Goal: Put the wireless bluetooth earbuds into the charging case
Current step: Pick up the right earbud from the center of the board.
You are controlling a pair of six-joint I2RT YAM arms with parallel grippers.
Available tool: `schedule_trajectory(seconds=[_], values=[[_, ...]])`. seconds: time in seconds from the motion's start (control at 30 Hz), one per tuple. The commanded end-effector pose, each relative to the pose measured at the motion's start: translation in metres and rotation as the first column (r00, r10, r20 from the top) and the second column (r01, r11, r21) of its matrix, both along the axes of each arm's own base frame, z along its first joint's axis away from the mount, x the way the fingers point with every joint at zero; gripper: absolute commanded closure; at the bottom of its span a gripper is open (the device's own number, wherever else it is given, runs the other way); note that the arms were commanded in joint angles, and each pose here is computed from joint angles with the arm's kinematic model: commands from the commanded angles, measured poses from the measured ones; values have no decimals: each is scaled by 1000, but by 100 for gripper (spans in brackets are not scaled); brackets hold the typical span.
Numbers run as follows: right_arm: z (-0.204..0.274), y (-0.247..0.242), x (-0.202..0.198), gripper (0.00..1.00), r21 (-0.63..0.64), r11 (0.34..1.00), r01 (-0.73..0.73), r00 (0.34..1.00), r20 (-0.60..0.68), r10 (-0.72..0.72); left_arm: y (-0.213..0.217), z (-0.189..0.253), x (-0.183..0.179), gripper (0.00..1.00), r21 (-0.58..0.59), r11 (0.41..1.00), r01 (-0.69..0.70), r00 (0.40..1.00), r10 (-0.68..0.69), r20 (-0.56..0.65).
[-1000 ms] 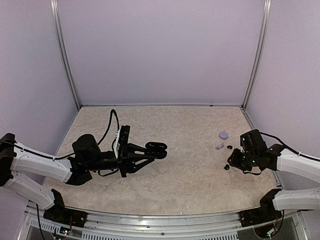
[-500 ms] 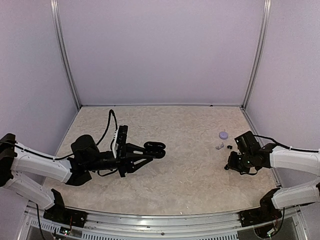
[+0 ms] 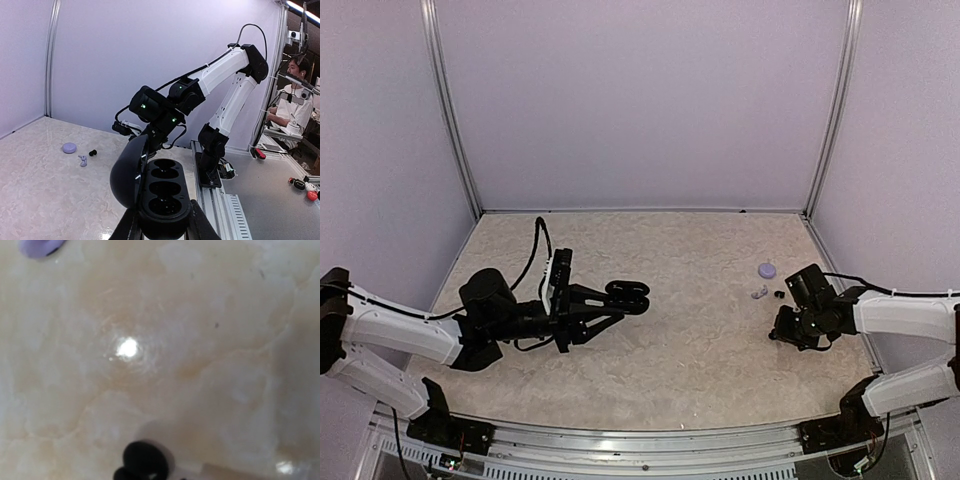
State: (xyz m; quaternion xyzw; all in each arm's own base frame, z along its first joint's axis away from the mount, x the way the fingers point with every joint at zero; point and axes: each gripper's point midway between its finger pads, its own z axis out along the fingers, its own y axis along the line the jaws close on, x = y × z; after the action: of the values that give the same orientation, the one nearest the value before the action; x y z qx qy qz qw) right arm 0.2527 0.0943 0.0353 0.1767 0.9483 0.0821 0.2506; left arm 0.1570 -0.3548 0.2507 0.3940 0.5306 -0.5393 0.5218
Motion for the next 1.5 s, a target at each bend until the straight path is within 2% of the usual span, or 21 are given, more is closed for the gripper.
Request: schedule_trajectory(seconds=[0.0, 0.33, 0.5, 0.67, 0.73, 1.1, 1.2, 1.3, 1.4, 1.47], values=[[4, -1, 11, 81, 3, 1000, 24, 999, 30, -24, 6, 11, -3, 96, -38, 999, 4, 1000, -3, 30], [-2, 0, 16, 79, 3, 1000, 18, 1000, 21, -18, 8, 11, -3, 96, -36, 999, -3, 999, 5, 32], [-4, 3, 19, 74, 15, 1000, 9, 1000, 19, -10, 8, 10, -3, 96, -35, 999, -2, 999, 3, 34], [-5, 7, 21, 73, 24, 1000, -4, 1000, 15, 4, 7, 9, -2, 96, -31, 1000, -4, 1000, 5, 31], [-6, 8, 22, 75, 30, 1000, -8, 1000, 14, 7, 7, 8, -1, 96, -30, 1000, -5, 1000, 6, 30], [6, 18, 23, 99, 91, 996, -22, 999, 27, 19, 8, 9, 0, 96, -31, 999, -7, 1000, 8, 30], [21, 21, 28, 100, 105, 994, -43, 997, 69, 36, 8, 8, 1, 96, -31, 999, -11, 1000, 12, 27], [45, 31, 37, 100, 104, 985, -139, 977, 175, 120, 9, 6, 3, 96, -24, 1000, -12, 1000, 13, 22], [76, 43, 46, 100, 71, 960, -270, 925, 296, 238, 12, 5, 6, 96, -16, 1000, -9, 1000, 9, 6], [102, 61, 48, 100, 65, 915, -398, 854, 390, 343, 14, 5, 8, 96, -10, 1000, 8, 1000, -8, -8]])
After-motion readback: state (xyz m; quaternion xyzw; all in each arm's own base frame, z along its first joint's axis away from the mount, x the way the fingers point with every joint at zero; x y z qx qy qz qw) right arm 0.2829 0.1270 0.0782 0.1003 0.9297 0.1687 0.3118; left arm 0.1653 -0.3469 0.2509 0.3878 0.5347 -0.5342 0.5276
